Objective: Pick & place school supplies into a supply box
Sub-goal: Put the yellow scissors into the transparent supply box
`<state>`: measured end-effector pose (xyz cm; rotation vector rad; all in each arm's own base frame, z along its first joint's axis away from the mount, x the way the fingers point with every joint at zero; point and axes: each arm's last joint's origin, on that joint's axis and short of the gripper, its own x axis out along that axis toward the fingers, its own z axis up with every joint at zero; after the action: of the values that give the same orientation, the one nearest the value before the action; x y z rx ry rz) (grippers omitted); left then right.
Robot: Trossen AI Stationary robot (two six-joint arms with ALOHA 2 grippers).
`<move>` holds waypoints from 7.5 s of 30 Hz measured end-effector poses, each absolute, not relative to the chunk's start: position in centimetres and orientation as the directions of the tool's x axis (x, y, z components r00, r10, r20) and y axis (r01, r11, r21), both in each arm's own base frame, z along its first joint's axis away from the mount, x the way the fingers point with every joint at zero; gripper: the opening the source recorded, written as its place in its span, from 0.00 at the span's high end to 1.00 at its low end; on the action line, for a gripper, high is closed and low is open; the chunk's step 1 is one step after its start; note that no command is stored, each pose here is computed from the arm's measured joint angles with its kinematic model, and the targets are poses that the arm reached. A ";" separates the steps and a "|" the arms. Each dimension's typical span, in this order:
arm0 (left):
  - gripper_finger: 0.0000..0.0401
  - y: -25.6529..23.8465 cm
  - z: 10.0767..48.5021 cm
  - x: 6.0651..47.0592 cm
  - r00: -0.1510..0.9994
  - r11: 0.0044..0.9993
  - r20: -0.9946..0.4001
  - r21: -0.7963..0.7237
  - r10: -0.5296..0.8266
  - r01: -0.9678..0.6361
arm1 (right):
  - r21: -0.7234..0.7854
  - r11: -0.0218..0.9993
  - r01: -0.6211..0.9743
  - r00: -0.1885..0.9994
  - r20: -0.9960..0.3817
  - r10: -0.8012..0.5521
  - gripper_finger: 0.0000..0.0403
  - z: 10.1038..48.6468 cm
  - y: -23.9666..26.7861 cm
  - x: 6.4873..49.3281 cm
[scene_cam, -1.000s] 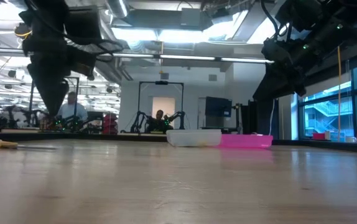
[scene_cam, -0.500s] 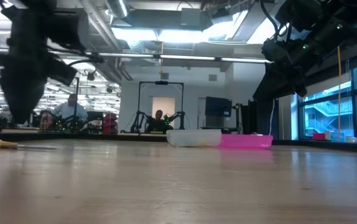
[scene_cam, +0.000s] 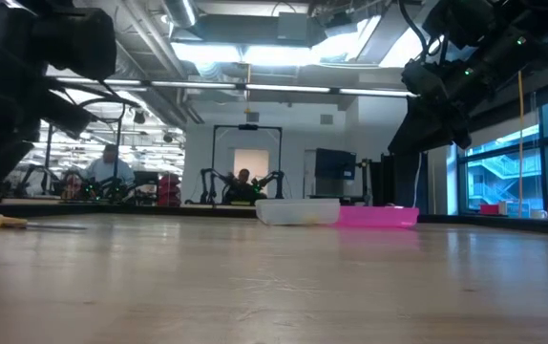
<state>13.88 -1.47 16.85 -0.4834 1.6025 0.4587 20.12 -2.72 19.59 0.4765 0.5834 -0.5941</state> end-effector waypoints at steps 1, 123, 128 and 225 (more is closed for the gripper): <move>0.65 -1.5 16.8 13.9 -0.074 0.817 -0.997 0.011 -0.038 -0.576 | 0.247 0.731 0.636 0.679 -0.629 -0.378 0.71 19.6 -2.7 20.1; 0.38 -2.2 16.3 18.9 0.179 0.963 -0.979 -0.141 -0.101 -0.229 | 0.238 0.733 0.637 0.671 -0.638 -0.377 0.71 19.5 -2.7 20.0; 0.35 -2.2 16.4 19.1 0.206 0.952 -0.973 -0.154 -0.101 -0.266 | 0.238 0.733 0.638 0.671 -0.638 -0.377 0.71 19.5 -2.7 20.0; 0.84 13.7 21.9 32.9 0.634 0.772 -0.702 -0.192 0.323 -0.606 | 0.281 0.693 0.664 0.666 -0.644 -0.376 0.71 19.4 -2.7 20.0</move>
<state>32.88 13.73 21.93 -0.4386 0.7011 0.5512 19.98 -2.70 19.44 0.5339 0.5867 -0.6190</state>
